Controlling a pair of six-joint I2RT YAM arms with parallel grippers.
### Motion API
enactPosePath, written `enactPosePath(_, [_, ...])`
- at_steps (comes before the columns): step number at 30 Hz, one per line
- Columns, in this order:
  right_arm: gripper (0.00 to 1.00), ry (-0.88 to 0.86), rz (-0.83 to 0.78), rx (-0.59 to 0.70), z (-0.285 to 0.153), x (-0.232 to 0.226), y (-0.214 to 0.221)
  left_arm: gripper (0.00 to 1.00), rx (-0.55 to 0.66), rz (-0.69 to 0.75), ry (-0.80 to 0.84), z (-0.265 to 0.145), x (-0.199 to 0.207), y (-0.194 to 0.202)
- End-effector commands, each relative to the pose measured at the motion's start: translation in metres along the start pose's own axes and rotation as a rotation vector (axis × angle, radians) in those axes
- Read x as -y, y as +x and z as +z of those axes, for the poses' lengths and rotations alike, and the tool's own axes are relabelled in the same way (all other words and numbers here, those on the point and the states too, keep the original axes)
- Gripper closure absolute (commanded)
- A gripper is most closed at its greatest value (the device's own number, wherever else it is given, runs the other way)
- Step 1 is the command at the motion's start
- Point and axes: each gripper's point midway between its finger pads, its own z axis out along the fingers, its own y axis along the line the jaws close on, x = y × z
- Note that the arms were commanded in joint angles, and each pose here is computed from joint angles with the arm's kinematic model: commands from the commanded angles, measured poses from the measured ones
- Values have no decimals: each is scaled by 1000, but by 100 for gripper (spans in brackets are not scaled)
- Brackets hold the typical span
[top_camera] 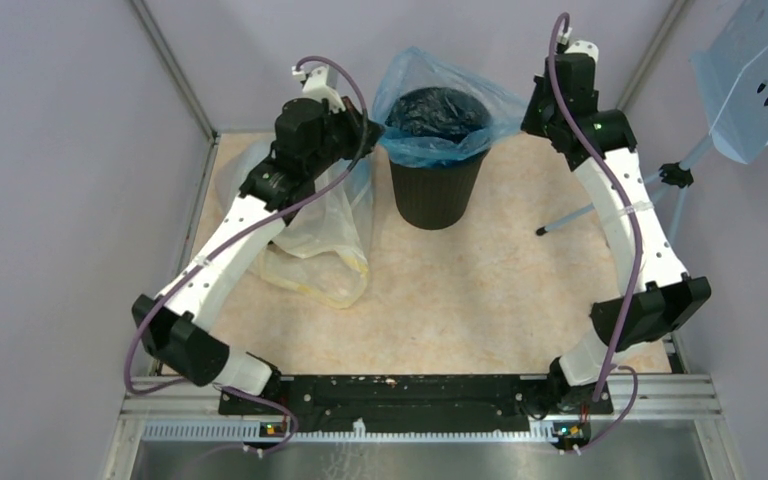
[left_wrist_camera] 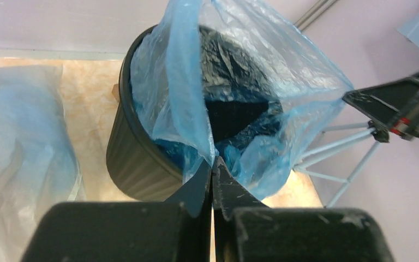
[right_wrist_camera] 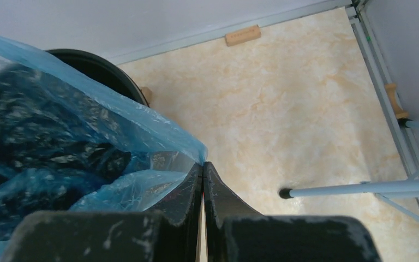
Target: Put the trash bags into the trash bin
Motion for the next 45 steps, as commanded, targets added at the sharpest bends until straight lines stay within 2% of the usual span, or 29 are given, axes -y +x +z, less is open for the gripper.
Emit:
enactPosePath(1, [100, 4, -22, -10, -15, 8, 6, 100, 26, -23, 23, -41, 7, -7])
enactPosePath(7, [100, 1, -30, -73, -3, 11, 45, 100, -7, -39, -34, -57, -21, 30])
enactPosePath(16, [100, 37, -46, -114, 25, 14, 72, 100, -126, -16, -135, -30, -59, 79])
enactPosePath(19, [100, 55, -52, -115, 38, 14, 75, 100, -98, -8, -244, -25, -83, 79])
enactPosePath(24, [100, 39, -44, -47, 52, 1, 47, 100, 15, 55, -317, -10, -96, 46])
enactPosePath(28, [100, 8, -44, -23, 64, -8, 31, 99, 51, 82, -335, 6, -102, 23])
enactPosePath(30, [100, -11, -51, -29, 71, -12, 30, 96, 64, 85, -332, 14, -106, 19])
enactPosePath(36, [100, -65, -48, -82, 93, -18, 47, 93, 23, 56, -276, 41, -116, 31])
enactPosePath(39, [100, -167, -46, -96, 99, -34, 56, 92, -25, 34, -173, 62, -114, 44])
enactPosePath(40, [100, -208, -47, -97, 99, -40, 59, 90, -32, 29, -131, 69, -111, 47])
enactPosePath(42, [100, -277, -42, -87, 98, -48, 66, 80, -49, 26, 13, 82, -95, 49])
enactPosePath(45, [98, -375, -20, -35, 91, -56, 64, 67, -92, 2, 133, 93, -90, 56])
